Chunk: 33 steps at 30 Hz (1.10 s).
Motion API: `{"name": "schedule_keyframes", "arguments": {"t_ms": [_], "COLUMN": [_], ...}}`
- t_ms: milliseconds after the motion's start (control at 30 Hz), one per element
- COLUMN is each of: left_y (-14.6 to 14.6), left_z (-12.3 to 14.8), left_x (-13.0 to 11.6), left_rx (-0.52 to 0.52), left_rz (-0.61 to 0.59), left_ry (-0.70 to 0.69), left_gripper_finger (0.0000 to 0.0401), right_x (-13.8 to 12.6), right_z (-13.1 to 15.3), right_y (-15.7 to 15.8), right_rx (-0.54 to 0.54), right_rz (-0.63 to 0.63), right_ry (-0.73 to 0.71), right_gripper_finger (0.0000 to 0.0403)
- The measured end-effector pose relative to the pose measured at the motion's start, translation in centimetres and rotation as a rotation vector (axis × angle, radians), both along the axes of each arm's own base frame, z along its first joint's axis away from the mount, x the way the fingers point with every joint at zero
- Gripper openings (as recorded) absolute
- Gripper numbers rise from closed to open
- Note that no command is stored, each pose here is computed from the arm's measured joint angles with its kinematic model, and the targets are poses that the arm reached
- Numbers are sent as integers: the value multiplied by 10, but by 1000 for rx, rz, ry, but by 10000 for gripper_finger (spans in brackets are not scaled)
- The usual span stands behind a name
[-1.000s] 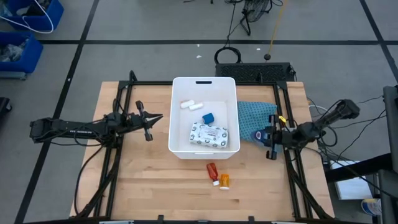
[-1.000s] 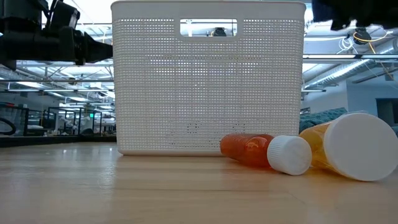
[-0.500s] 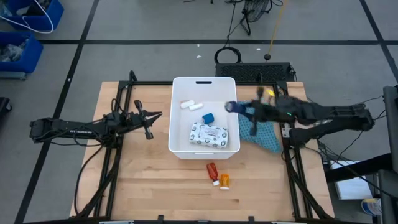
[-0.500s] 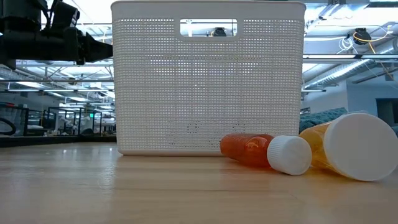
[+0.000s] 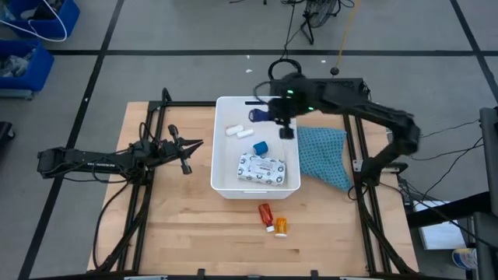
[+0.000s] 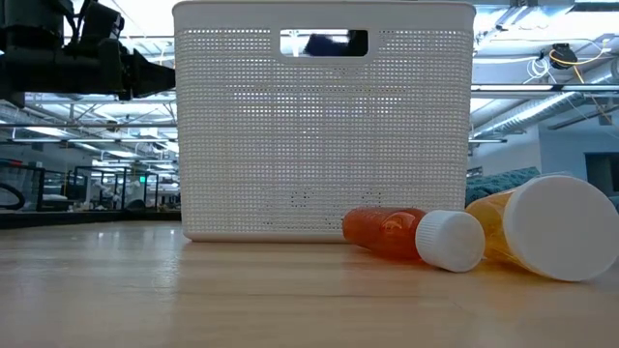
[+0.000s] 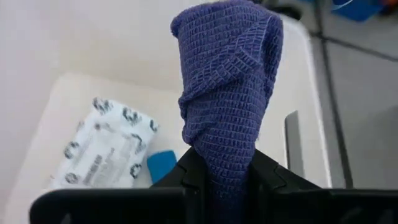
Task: Pick & place medical supplies in basket/bin
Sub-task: Put the dark blue bandage into the white bin
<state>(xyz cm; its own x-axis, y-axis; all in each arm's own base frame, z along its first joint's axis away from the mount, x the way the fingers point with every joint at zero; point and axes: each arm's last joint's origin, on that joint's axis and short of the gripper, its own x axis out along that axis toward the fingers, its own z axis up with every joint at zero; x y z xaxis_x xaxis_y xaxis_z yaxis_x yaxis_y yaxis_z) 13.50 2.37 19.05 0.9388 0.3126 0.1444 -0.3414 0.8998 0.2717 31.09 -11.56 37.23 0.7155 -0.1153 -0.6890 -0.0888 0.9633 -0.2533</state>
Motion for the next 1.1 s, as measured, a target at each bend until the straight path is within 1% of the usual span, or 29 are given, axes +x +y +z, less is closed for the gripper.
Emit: {"name": "schedule_keyframes", "arguments": {"t_ms": [167, 233, 333, 400, 467, 600, 833, 933, 1033, 1100], "left_y": [0, 0, 0, 0, 0, 0, 0, 0, 0, 0], "left_z": [0, 0, 0, -1, -1, -2, -3, -4, -4, -4], "left_x": [0, 0, 0, 0, 0, 0, 0, 0, 0, 0], "left_rx": [2, 4, 5, 5, 4, 3, 3, 7, 20, 23], "left_rz": [1, 0, 1, 1, 1, 1, 2, 3, 4, 5], "left_ry": [2, 4, 5, 12, 16, 25, 38, 40, 46, 49], "left_gripper_finger": [35, 35, 35, 35, 35, 35, 35, 35, 35, 35], "right_x": [34, 41, 48, 54, 59, 62, 66, 65, 66, 67], "right_z": [-28, -43, -62, -70, -78, -101, -136, -148, -156, -159], "right_y": [-2, 0, 7, 11, 13, 10, 16, 16, 12, 11], "right_rx": [-14, -38, -98, -138, -147, -105, -24, -10, 9, 28], "right_rz": [144, 213, 358, 404, 409, 413, 469, 430, 345, 310], "right_ry": [127, 192, 299, 332, 353, 398, 326, 317, 285, 264], "right_gripper_finger": [49, 49, 49, 49, 49, 49, 49, 49, 49, 49]}}
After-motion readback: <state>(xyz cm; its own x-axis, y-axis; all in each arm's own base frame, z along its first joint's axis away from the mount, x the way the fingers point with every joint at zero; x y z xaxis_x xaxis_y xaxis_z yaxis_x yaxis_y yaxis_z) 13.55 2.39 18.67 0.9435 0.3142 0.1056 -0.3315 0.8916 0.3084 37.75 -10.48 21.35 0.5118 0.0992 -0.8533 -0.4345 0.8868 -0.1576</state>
